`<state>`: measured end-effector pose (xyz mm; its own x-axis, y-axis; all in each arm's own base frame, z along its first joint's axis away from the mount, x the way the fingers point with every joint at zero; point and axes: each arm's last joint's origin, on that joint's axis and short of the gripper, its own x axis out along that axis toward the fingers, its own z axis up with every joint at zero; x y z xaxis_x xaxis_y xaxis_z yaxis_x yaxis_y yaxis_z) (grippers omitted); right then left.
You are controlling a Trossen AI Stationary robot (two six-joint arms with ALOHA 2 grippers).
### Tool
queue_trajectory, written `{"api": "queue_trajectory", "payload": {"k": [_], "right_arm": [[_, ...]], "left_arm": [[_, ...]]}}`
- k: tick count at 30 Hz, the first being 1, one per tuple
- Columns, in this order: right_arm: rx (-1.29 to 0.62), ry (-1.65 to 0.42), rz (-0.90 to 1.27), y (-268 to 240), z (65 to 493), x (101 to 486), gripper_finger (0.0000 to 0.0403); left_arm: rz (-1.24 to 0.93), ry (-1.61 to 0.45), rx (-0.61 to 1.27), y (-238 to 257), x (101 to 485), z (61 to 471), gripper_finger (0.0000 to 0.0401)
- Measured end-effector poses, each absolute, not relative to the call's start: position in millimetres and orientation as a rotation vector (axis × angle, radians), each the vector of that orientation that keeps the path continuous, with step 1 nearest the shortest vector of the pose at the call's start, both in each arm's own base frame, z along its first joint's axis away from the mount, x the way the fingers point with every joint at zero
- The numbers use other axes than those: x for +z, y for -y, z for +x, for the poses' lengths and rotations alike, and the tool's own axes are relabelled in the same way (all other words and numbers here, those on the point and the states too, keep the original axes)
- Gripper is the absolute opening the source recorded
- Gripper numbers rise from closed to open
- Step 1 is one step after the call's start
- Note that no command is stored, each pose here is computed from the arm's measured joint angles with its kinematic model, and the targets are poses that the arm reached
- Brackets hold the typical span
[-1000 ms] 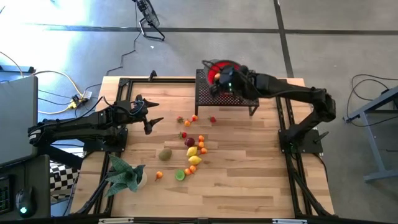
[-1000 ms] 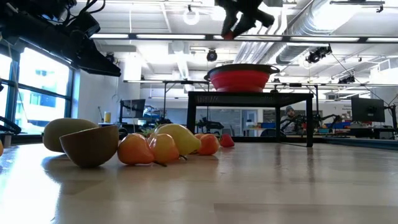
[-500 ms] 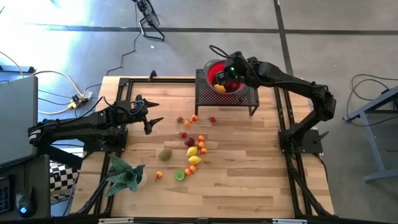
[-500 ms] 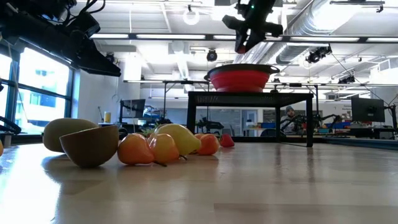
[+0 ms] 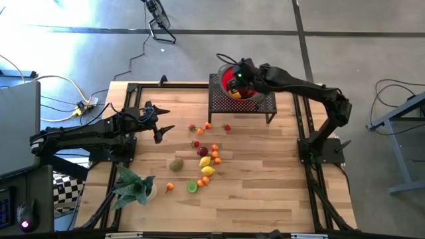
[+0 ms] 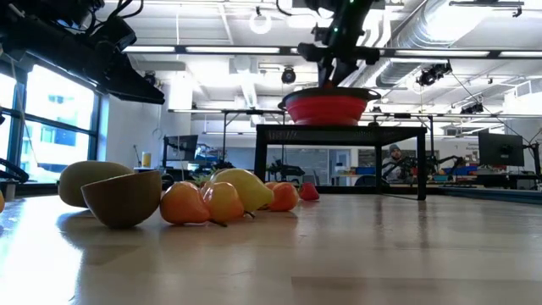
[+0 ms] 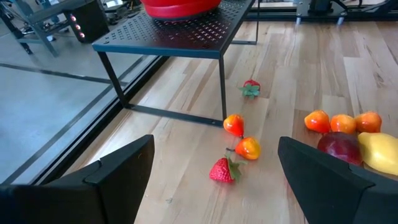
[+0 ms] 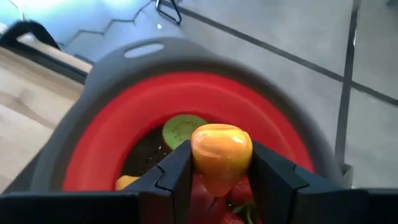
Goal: Pick & Place Fruit
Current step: Put the pear into the strainer on the shelf
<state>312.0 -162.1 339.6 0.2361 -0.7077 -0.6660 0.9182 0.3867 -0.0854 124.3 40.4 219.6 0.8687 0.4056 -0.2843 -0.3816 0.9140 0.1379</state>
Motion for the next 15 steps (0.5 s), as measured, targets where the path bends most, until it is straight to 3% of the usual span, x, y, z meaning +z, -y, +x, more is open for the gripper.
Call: {"api": "queue_trajectory", "payload": {"k": [15], "right_arm": [[-1.147, -0.762, 0.346, 168, 322, 321, 0.0127]], "left_arm": [[0.078, -0.314, 0.413, -40, 220, 124, 0.0337]]}}
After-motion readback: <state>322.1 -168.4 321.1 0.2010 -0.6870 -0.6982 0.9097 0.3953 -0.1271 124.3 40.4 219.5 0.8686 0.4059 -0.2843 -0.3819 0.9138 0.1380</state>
